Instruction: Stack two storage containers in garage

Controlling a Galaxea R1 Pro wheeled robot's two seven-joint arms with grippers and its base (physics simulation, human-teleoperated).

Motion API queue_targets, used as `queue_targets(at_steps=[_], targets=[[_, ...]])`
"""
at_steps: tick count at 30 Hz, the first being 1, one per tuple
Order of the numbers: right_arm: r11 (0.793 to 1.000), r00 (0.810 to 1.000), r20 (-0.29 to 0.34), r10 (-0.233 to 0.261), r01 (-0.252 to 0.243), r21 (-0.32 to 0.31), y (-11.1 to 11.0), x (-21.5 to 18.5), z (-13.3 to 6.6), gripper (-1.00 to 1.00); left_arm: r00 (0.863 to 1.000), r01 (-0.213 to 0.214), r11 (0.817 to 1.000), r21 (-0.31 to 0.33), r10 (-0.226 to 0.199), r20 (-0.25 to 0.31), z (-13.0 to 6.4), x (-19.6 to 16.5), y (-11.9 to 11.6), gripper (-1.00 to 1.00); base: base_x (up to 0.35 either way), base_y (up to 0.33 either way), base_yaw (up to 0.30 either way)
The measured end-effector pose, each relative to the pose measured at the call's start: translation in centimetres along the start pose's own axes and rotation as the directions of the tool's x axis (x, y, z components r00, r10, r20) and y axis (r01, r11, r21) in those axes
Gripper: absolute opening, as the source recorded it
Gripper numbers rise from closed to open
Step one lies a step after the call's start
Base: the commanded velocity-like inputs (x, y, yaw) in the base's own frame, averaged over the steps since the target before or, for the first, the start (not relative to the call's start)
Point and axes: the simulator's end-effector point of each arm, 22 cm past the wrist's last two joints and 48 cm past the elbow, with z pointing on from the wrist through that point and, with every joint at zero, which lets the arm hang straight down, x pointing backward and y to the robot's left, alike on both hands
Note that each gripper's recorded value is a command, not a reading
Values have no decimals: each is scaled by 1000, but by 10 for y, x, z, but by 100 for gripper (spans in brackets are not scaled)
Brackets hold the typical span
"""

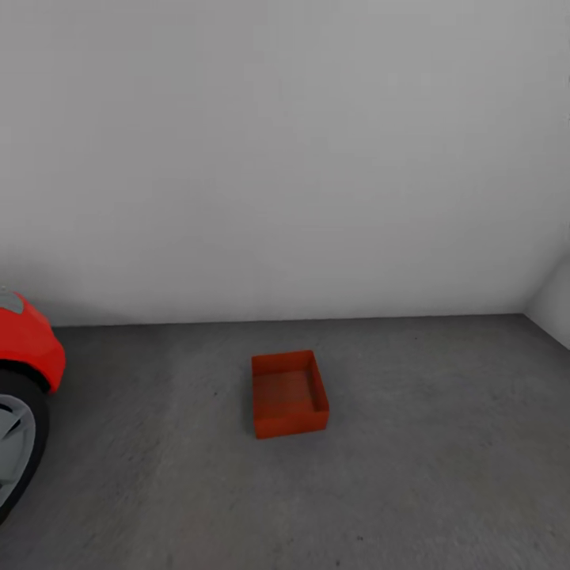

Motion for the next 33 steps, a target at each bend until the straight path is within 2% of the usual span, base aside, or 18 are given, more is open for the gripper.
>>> queue_targets(at_steps=[33], targets=[[1000, 999, 51, 3, -3, 18, -12, -19, -1, 100, 999, 7, 1000, 13, -7, 50, -8, -21, -4, 100, 0, 0, -70]])
